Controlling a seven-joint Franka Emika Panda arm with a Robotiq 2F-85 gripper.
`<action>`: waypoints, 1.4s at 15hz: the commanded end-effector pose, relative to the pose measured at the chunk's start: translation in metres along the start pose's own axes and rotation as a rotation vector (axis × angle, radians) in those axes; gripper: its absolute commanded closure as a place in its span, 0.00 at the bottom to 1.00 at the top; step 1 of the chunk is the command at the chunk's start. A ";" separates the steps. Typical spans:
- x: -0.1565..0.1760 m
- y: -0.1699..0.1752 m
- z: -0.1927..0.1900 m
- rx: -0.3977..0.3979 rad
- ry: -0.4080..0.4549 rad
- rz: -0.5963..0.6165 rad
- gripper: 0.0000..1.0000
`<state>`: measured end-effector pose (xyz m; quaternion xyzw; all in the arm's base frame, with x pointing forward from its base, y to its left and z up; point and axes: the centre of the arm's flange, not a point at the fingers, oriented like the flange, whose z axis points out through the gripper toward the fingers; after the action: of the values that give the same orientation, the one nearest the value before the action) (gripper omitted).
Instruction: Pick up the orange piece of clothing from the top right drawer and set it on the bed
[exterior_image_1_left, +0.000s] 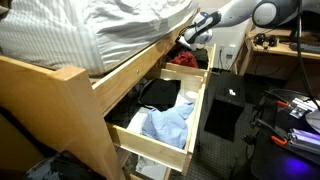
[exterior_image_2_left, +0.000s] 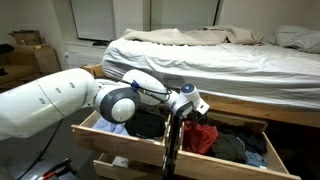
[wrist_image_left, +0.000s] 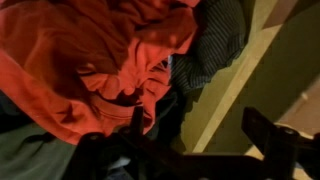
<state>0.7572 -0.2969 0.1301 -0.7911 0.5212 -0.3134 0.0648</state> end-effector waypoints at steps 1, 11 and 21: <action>0.001 -0.004 -0.002 0.008 0.000 0.002 0.00; -0.009 0.011 0.012 -0.102 -0.135 0.005 0.00; 0.000 0.072 0.031 -0.294 -0.166 -0.016 0.00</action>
<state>0.7177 -0.3359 0.0745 -0.8193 0.5481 -0.1680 -0.0112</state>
